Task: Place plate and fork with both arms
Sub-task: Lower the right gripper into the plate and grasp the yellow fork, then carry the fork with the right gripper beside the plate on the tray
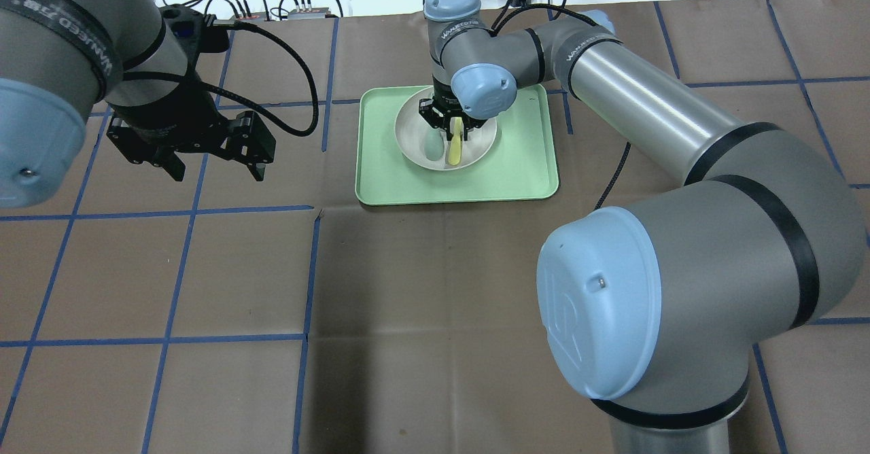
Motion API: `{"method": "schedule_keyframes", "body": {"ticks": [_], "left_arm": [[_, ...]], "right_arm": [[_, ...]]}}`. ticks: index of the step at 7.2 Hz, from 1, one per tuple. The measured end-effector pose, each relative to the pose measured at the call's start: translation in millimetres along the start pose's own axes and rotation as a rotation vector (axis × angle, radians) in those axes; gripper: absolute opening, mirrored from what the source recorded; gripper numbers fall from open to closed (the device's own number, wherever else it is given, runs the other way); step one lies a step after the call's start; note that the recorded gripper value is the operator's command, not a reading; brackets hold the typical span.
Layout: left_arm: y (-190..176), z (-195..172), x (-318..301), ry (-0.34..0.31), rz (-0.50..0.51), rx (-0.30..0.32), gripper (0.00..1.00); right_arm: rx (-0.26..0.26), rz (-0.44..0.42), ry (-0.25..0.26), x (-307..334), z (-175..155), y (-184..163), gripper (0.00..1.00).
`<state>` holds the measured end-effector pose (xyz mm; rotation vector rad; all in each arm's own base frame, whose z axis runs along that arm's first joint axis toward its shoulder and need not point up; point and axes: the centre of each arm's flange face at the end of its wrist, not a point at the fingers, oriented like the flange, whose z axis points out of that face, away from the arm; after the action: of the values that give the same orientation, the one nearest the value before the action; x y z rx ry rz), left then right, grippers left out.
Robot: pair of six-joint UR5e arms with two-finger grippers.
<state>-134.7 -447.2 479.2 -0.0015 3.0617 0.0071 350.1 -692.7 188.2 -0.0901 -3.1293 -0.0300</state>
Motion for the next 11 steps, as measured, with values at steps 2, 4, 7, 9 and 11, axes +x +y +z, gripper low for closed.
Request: {"method": "schedule_keyframes", "body": {"ticks": [2,4,7,9,11], "left_arm": [[-0.5,0.2,-2.0,0.005,-0.005,-0.001,1.0],[-1.1,0.3,-3.5,0.007,-0.008,0.0,1.0],[-0.4,-0.3,-1.8,0.033,-0.01,0.0,1.0],[1.1,-2.0,-1.9,0.036,-0.011,0.003,1.0],[1.9,-3.0,-2.4,0.032,-0.011,0.006,1.0]], "right_arm": [[-0.002,0.003,-0.003,-0.2,-0.1,0.0,0.03],[0.011,0.012,-0.011,-2.2,-10.3,-2.3,0.03],[0.019,0.025,-0.016,-3.0,-40.1,-3.4,0.03],[-0.001,0.027,-0.004,9.4,-57.9,2.3,0.02],[-0.039,0.029,0.016,43.4,-65.0,3.3,0.01]]}}
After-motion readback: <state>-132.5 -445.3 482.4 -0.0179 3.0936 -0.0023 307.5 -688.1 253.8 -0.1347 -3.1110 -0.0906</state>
